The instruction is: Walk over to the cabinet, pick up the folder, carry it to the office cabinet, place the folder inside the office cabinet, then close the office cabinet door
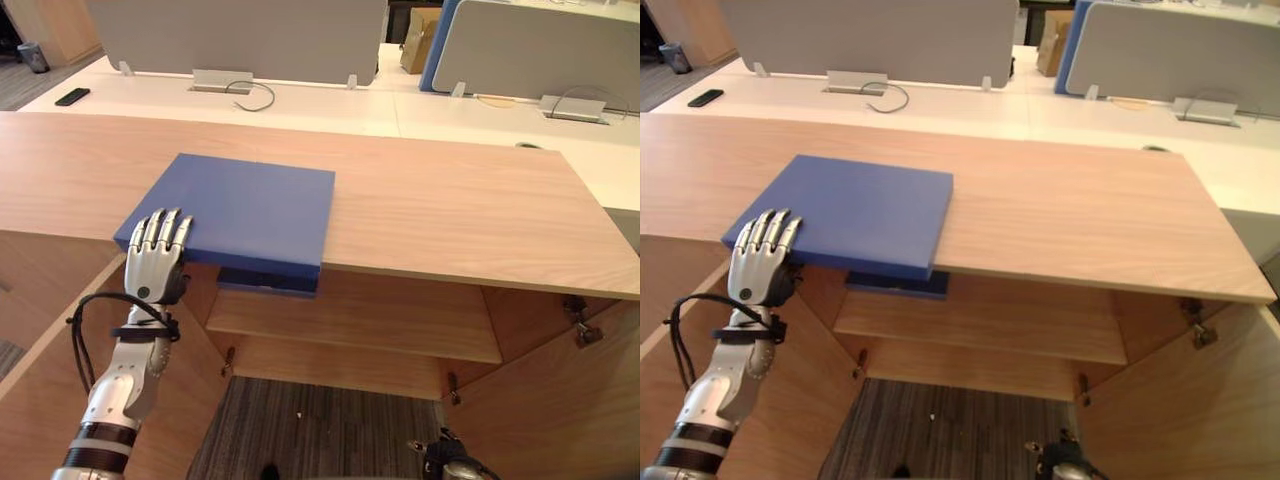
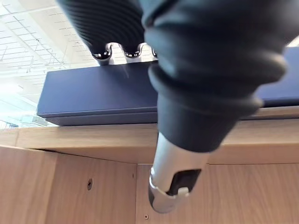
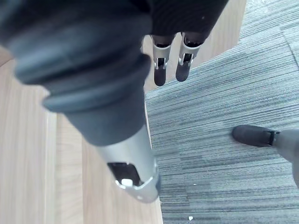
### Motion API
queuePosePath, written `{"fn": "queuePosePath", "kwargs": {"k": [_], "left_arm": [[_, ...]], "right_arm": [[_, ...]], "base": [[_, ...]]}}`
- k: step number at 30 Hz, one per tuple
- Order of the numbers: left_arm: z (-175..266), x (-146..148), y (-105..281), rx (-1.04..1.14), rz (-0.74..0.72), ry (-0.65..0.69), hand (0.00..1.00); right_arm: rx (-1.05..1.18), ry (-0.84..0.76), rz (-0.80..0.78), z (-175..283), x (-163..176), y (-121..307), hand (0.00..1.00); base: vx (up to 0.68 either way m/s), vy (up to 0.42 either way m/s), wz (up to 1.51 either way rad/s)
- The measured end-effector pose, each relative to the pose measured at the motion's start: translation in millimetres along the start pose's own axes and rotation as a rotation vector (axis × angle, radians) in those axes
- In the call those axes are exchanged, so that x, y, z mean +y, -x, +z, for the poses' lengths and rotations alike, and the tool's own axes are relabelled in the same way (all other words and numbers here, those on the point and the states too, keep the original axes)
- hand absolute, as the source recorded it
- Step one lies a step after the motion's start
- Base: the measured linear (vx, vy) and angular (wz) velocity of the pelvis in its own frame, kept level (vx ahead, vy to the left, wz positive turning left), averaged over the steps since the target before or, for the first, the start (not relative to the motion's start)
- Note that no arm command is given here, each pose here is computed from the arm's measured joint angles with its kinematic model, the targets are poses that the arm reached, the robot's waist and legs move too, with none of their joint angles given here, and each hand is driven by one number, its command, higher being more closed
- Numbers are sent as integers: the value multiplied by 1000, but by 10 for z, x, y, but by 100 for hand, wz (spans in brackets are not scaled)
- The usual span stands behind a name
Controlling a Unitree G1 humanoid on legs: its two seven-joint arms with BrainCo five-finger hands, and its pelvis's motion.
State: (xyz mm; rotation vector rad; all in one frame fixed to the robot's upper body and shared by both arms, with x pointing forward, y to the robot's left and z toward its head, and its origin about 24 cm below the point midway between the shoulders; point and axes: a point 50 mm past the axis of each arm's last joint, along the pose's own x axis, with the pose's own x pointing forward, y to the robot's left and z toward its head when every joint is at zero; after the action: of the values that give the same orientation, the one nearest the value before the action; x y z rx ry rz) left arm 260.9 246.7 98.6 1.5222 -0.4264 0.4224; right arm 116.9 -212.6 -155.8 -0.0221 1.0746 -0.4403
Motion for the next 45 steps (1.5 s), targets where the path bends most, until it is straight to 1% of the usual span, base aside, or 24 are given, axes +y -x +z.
{"fn": "queuePosePath", "kwargs": {"k": [8, 14, 15, 20, 29, 37, 40, 42, 45], "left_arm": [[231, -64, -108, -45, 35, 52, 0], [294, -146, -136, -59, 21, 61, 0], [304, -169, -133, -53, 16, 65, 100], [337, -222, -199, -47, 14, 56, 100], [326, -288, -206, -34, 3, 40, 100], [347, -270, -188, -34, 8, 44, 100], [423, -185, -109, -48, 21, 81, 100], [577, -88, -28, -89, 42, 150, 100], [1027, 37, 119, -253, 57, 318, 100]], "right_arm": [[-4, 9, 5, 9, 14, 1, 0], [-9, 32, 15, 14, 37, 4, 0], [-10, 35, 16, 13, 41, 5, 0], [-10, 40, 18, 15, 46, 5, 0], [-8, 44, 17, 19, 53, 3, 0], [0, 46, 18, 17, 57, 1, 0], [13, 49, 17, -12, 55, 3, 0], [22, 50, 18, -28, 56, 5, 0], [25, 49, 24, -33, 83, 10, 0]], "base": [[-15, 12, -2], [-46, 22, -4], [-49, 21, -8], [-56, 23, -3], [-36, 12, 0], [0, 0, 0], [0, 0, 0], [0, 0, 0], [0, 0, 0]]}}
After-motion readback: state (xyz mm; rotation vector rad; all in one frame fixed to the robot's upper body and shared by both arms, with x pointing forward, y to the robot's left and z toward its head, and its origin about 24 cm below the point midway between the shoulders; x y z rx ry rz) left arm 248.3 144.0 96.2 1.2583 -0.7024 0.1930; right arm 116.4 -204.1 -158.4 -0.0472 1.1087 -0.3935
